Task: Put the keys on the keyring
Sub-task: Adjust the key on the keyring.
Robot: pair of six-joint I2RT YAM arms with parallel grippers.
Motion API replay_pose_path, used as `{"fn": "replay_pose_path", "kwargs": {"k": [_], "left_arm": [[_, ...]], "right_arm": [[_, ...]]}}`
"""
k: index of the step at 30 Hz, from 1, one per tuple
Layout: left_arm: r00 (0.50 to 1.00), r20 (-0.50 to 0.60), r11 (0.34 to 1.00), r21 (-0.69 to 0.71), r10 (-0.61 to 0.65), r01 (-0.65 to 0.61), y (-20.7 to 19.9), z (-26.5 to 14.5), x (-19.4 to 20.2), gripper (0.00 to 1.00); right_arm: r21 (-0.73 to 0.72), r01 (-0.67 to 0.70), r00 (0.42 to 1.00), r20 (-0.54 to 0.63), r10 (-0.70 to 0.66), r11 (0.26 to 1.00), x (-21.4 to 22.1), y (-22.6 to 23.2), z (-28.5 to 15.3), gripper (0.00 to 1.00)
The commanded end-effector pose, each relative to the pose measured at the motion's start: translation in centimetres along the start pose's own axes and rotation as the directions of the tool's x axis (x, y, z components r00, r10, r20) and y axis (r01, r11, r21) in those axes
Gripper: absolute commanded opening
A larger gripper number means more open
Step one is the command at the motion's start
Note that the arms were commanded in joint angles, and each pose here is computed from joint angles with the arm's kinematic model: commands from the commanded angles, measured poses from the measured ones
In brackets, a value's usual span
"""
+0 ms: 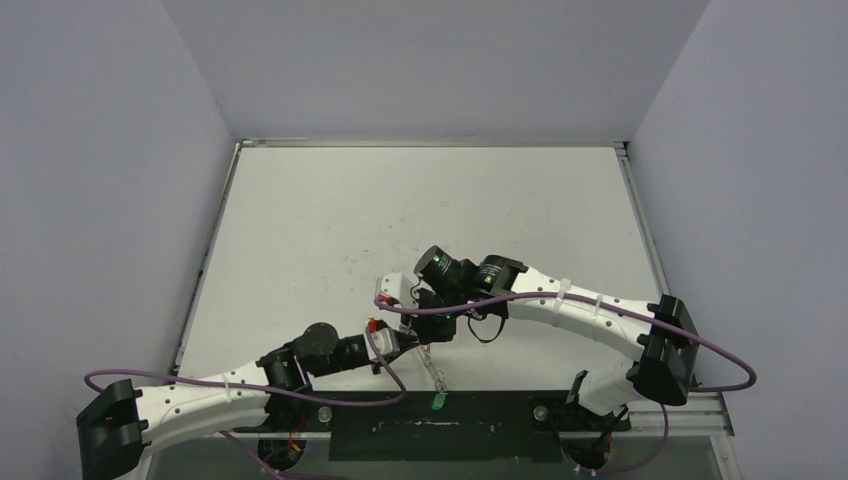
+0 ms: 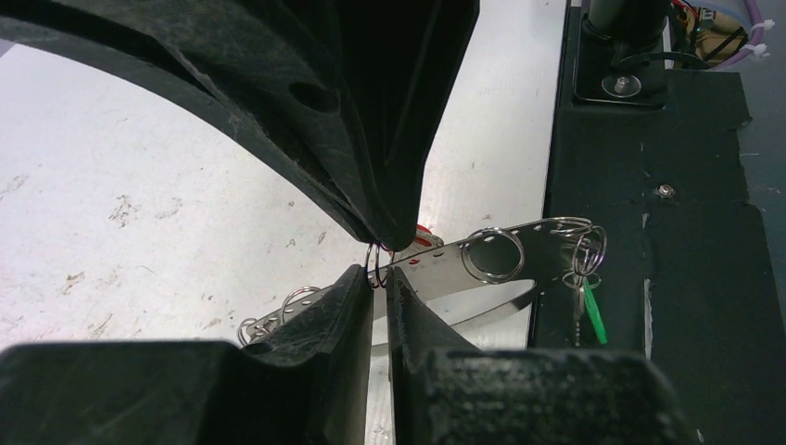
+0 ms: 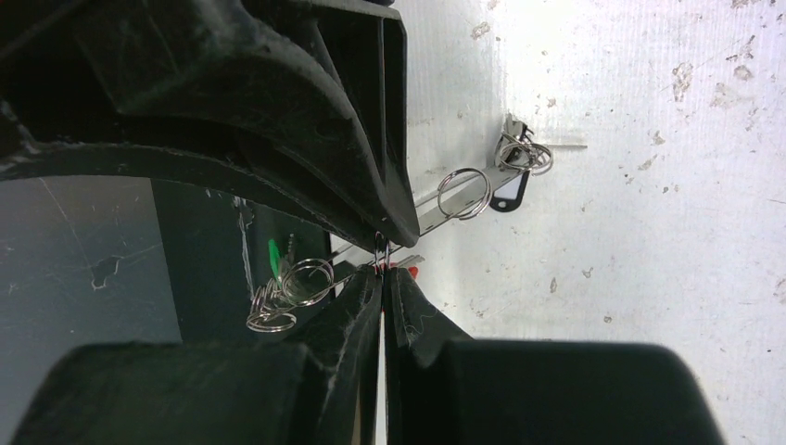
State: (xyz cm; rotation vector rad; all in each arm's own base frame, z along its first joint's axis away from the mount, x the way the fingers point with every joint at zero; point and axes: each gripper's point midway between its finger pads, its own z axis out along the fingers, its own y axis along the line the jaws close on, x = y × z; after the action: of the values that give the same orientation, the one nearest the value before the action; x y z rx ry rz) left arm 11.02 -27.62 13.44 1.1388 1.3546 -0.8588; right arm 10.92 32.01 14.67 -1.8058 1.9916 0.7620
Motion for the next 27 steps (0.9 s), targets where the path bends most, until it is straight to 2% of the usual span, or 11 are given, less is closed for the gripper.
{"fn": "replay_pose_path", "kwargs": {"k": [1, 4, 9, 13, 16, 25, 27], "left_arm": [[0.995, 0.098, 1.000, 0.025, 0.010, -0.012, -0.16, 0.65, -3.54, 0.09], [0.995, 0.102, 1.000, 0.024, 0.007, -0.010, -0.15, 0.65, -3.61, 0.10], [0.994, 0.110, 1.000, 0.022, 0.004, -0.006, -0.14, 0.55, -3.77, 0.16], [0.994, 0.112, 1.000, 0.023, 0.003, -0.005, -0.18, 0.48, -3.75, 0.11], [0.993, 0.118, 1.000, 0.025, 0.002, -0.005, -0.23, 0.48, -3.84, 0.00], [0.991, 0.137, 1.000, 0.028, -0.007, 0.003, -0.35, 0.25, -4.12, 0.00], [0.990, 0.137, 1.000, 0.022, -0.007, 0.004, -0.24, 0.23, -4.19, 0.10]], "right_arm": [[0.012, 0.032, 0.994, 0.101, -0.033, 0.999, -2.95, -0.03, -0.72, 0.00], [0.008, 0.031, 0.995, 0.093, -0.032, 0.999, -2.71, -0.05, -0.47, 0.00], [0.007, 0.034, 0.995, 0.094, -0.035, 0.999, -2.58, -0.06, -0.33, 0.00], [0.005, 0.038, 0.994, 0.099, -0.038, 0.999, -2.68, -0.02, -0.32, 0.00], [0.002, 0.041, 0.994, 0.100, -0.041, 0.999, -2.70, 0.00, -0.25, 0.00], [-0.005, 0.036, 0.994, 0.105, -0.035, 0.999, -2.25, -0.17, -0.02, 0.00], [-0.009, 0.035, 0.994, 0.107, -0.034, 0.999, -2.24, -0.12, -0.01, 0.00]]}}
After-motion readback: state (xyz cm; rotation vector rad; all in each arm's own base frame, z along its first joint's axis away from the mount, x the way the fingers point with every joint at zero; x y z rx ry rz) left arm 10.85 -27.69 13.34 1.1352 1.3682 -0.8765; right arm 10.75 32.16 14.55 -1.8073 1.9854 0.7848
